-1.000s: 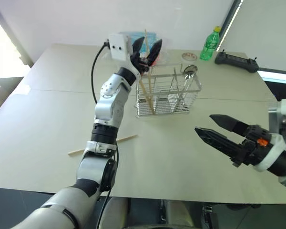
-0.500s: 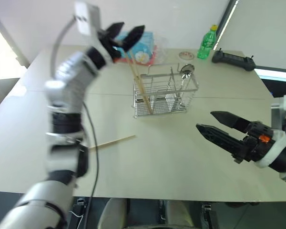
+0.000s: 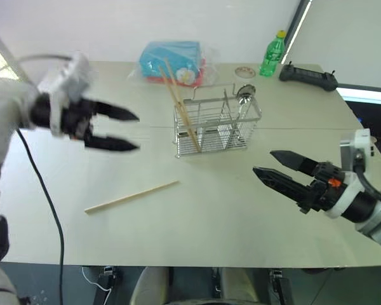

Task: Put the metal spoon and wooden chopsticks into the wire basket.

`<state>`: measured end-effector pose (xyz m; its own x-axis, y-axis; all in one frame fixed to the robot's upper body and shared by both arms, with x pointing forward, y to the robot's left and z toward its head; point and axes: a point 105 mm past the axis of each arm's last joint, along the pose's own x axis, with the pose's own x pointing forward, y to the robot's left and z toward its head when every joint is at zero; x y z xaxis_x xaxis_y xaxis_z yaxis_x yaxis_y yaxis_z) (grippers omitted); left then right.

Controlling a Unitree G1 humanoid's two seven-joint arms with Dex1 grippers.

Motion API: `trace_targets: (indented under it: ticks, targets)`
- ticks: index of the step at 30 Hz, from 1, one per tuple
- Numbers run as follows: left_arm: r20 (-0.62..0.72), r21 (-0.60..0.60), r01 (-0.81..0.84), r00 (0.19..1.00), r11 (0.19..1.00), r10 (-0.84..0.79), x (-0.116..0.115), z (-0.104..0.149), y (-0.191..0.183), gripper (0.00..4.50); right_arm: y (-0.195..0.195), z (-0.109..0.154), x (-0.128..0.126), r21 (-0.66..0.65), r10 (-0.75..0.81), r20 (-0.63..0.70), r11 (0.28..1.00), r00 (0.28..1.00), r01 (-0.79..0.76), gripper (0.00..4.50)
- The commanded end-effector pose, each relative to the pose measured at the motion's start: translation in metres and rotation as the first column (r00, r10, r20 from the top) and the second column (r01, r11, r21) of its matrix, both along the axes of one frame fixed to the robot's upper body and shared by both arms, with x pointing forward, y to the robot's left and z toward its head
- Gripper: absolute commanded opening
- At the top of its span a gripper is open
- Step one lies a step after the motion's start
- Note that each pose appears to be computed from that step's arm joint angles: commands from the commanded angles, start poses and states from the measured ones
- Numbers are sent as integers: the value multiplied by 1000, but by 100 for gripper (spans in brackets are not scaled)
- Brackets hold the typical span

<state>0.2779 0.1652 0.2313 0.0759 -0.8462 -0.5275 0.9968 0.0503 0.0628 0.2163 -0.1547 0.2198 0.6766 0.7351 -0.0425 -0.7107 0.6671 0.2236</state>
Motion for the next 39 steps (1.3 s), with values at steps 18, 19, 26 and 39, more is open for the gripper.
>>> trace_targets:
  ticks: [18,19,26,39]
  targets:
    - [105,346,2,994,938,-40,45,-105,-50,440,17,-14,-37,-97,93,-20,991,996,-94,450]
    - [100,348,10,994,937,-48,44,-106,-52,440,18,-14,-40,-102,110,-24,988,994,-112,450]
    - [79,414,72,990,907,-114,36,-123,-54,440,19,-16,-46,-116,132,-34,984,991,-135,450]
    - [31,352,45,998,935,-60,35,-128,-63,5,18,-14,-47,-128,155,-34,979,987,-158,450]
